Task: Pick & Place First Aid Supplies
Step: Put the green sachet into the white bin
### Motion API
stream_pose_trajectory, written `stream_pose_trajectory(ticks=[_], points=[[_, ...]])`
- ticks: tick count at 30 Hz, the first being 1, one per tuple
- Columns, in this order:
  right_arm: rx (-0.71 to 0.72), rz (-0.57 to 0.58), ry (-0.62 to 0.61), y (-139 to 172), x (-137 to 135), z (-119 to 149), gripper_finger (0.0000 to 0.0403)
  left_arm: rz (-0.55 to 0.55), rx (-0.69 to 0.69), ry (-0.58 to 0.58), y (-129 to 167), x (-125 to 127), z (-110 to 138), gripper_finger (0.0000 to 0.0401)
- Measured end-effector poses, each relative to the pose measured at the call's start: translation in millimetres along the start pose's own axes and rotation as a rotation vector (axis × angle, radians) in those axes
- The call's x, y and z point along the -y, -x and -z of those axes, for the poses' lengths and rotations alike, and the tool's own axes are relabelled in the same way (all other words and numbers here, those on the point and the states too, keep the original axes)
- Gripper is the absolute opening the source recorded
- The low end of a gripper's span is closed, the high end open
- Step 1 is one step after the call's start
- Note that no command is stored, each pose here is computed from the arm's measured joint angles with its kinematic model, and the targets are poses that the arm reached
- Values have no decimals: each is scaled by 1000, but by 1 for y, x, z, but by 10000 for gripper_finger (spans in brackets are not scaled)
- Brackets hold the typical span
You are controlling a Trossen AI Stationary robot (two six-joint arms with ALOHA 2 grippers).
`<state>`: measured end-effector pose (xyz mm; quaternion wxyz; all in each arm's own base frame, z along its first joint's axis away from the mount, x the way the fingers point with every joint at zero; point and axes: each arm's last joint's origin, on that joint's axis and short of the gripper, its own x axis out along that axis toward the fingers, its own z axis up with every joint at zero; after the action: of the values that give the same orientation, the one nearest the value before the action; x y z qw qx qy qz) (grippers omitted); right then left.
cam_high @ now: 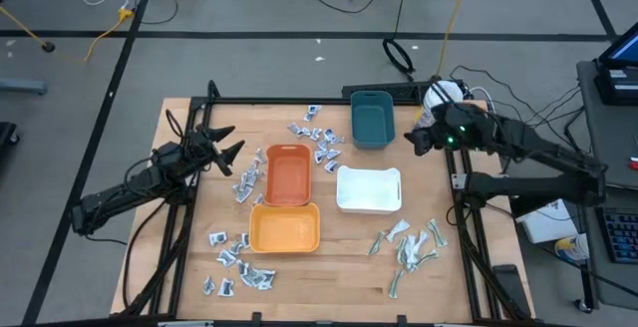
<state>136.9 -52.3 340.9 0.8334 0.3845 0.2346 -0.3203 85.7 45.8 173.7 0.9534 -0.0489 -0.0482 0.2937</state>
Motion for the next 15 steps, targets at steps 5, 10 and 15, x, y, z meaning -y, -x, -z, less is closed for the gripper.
stream_pose_trajectory(ticks=[5, 10, 15], points=[[-206, 99, -64, -4, -18, -14, 171, 0, 0, 0, 0, 0, 0, 308], [-398, 215, -125, -8, -24, -16, 171, 0, 0, 0, 0, 0, 0, 308], [-543, 340, -167, -13, -18, -9, 171, 0, 0, 0, 0, 0, 0, 308]])
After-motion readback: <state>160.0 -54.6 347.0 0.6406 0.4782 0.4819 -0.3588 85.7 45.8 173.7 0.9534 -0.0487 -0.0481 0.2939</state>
